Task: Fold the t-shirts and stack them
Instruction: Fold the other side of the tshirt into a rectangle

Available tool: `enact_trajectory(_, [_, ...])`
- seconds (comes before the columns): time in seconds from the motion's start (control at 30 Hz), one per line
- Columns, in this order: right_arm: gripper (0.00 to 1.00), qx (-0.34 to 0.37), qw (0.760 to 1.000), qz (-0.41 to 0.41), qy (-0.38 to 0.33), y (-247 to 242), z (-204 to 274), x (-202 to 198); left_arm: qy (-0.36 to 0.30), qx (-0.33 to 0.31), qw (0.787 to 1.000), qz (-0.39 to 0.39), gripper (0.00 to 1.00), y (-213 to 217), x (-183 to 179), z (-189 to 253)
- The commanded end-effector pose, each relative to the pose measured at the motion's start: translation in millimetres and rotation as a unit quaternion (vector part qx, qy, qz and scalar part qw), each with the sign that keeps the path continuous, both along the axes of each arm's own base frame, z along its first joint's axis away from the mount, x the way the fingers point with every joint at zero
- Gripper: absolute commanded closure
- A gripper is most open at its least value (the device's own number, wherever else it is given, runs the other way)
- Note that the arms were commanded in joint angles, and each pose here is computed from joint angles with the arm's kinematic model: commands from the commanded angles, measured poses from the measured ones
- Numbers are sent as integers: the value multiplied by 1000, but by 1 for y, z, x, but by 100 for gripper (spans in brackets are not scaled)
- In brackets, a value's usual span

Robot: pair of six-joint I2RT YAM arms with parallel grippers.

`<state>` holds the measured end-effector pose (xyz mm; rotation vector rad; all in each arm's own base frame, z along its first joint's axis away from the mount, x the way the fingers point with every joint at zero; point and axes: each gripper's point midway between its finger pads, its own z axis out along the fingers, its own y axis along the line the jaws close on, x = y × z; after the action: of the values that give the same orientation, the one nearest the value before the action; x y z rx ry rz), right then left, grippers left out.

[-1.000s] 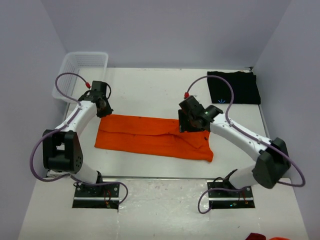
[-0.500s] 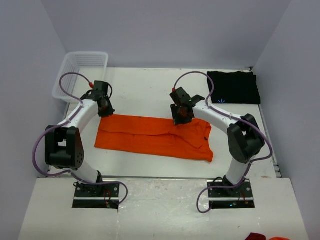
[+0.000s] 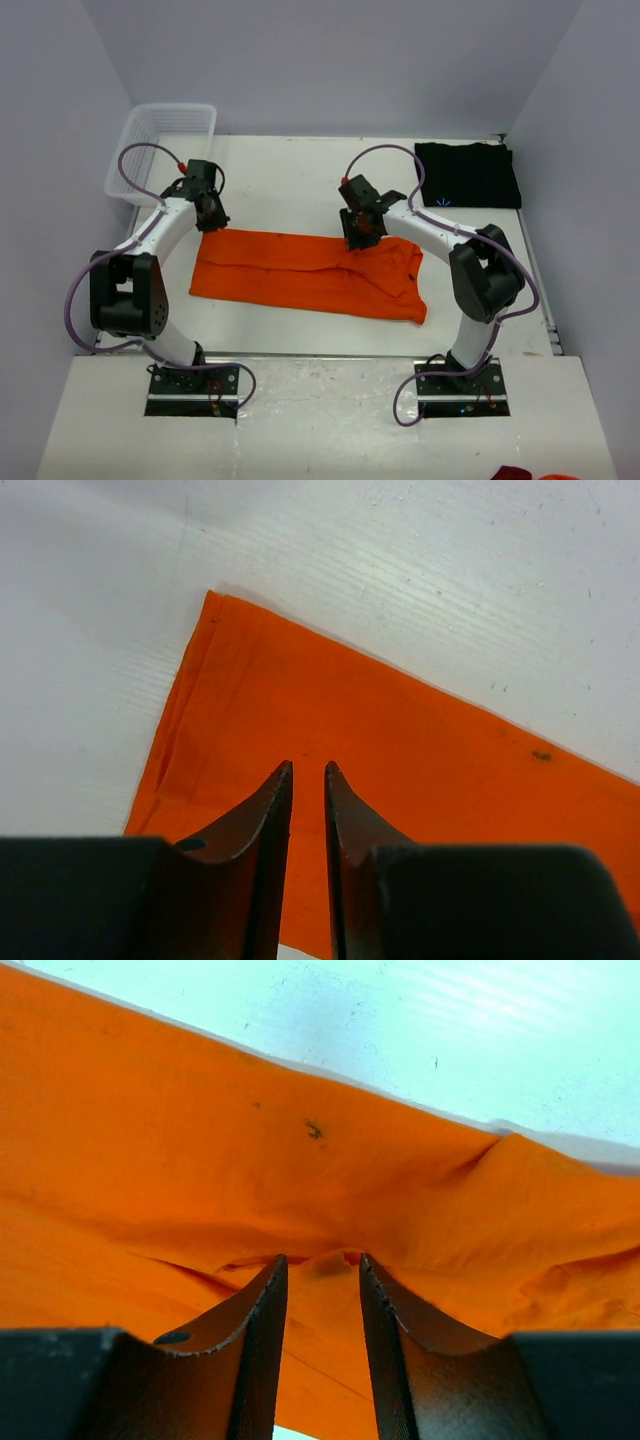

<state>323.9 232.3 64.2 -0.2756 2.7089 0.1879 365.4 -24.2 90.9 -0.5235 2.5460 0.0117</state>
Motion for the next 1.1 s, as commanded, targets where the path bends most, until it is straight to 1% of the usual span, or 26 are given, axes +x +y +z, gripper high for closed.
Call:
enact_trajectory(0.0, [64, 13, 1000, 4, -6, 5, -1, 4, -23, -1, 1000, -14, 79, -4, 16, 10])
enact_trajectory(0.3, [67, 12, 1000, 1, 5, 3, -15, 0, -24, 0, 1000, -12, 78, -3, 15, 10])
enact_trajectory(0.4, [72, 13, 1000, 3, 6, 4, -16, -1, -23, 0, 1000, -13, 78, -3, 15, 9])
enact_trajectory(0.47, [73, 12, 1000, 1, 5, 4, -16, 0, -20, 2, 1000, -13, 78, -2, 14, 8])
enact_trajectory(0.57, [82, 9, 1000, -1, 0, 3, -13, 2, -20, 2, 1000, -13, 78, -2, 14, 7])
enact_trajectory(0.6, [88, 10, 1000, -1, -1, 3, -12, 2, -20, 2, 1000, -13, 78, -2, 13, 6])
enact_trajectory(0.7, [100, 10, 1000, 0, -3, 3, -8, -1, -16, 2, 1000, -12, 78, -2, 12, 3])
enact_trajectory(0.8, [100, 6, 1000, -1, -10, 0, -3, -6, -12, 1, 1000, -12, 78, -2, 10, 1])
enact_trajectory(1.07, [100, 2, 1000, 7, -19, -1, 7, -36, -5, -1, 1000, -10, 77, -3, 4, -7])
